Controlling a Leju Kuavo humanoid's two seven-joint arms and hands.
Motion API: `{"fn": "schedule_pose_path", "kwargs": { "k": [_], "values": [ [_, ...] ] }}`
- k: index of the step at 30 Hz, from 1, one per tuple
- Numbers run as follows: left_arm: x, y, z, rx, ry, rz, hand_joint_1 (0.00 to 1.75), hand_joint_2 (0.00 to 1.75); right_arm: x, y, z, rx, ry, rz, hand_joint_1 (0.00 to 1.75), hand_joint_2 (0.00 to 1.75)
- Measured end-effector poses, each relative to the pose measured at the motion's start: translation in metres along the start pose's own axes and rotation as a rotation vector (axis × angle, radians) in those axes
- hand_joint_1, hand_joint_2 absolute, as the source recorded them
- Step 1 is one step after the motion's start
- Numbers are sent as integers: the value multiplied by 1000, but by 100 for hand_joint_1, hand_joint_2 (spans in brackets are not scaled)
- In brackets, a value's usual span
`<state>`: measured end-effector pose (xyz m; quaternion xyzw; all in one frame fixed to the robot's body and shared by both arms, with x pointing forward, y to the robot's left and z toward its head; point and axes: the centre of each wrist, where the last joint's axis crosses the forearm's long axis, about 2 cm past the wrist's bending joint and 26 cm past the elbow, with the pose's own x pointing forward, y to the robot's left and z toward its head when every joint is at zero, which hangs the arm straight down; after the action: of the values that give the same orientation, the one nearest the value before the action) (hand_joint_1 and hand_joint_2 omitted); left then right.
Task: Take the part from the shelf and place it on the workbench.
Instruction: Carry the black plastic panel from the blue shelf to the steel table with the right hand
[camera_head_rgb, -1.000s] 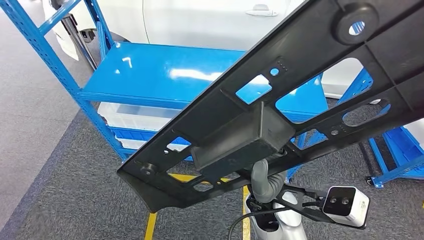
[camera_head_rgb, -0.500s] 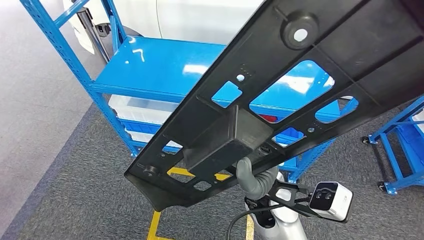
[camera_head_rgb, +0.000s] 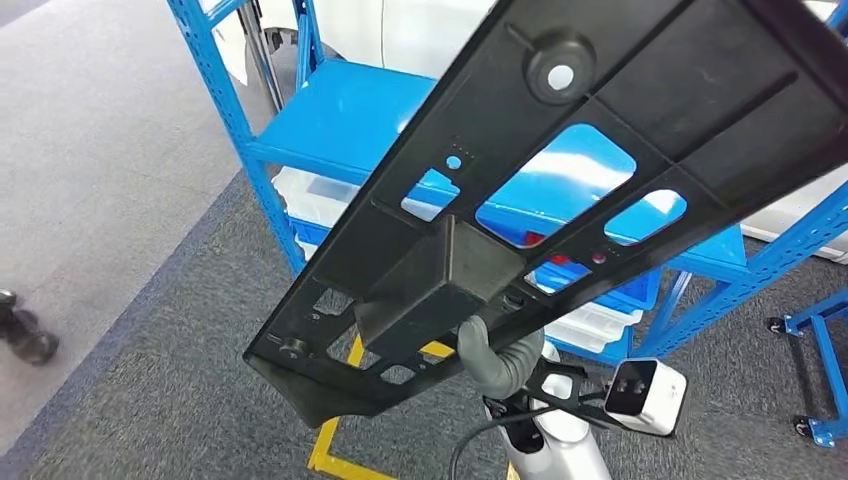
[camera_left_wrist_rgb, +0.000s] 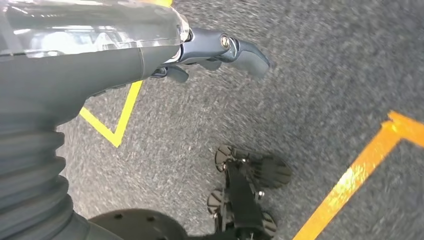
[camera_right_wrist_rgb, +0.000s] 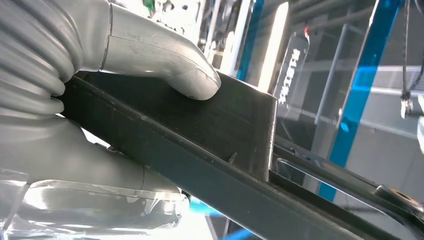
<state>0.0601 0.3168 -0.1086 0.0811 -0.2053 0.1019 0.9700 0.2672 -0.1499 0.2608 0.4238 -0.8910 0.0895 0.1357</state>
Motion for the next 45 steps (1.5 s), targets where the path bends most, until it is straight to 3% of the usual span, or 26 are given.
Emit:
{"fn": "schedule_pose_path", "kwargs": {
  "k": [26, 34, 45],
  "values": [
    [2, 12, -2, 45, -12, -97, 0, 175, 1, -15, -7, 64, -19, -34, 164, 175],
    [8, 28, -4, 33, -46, -113, 0, 175, 11, -10, -13, 26, -66, 21, 164, 175],
    [3, 26, -3, -4, -12, -111, 0, 175, 18, -2, -5, 3, -51, 46, 164, 175]
  ]
}}
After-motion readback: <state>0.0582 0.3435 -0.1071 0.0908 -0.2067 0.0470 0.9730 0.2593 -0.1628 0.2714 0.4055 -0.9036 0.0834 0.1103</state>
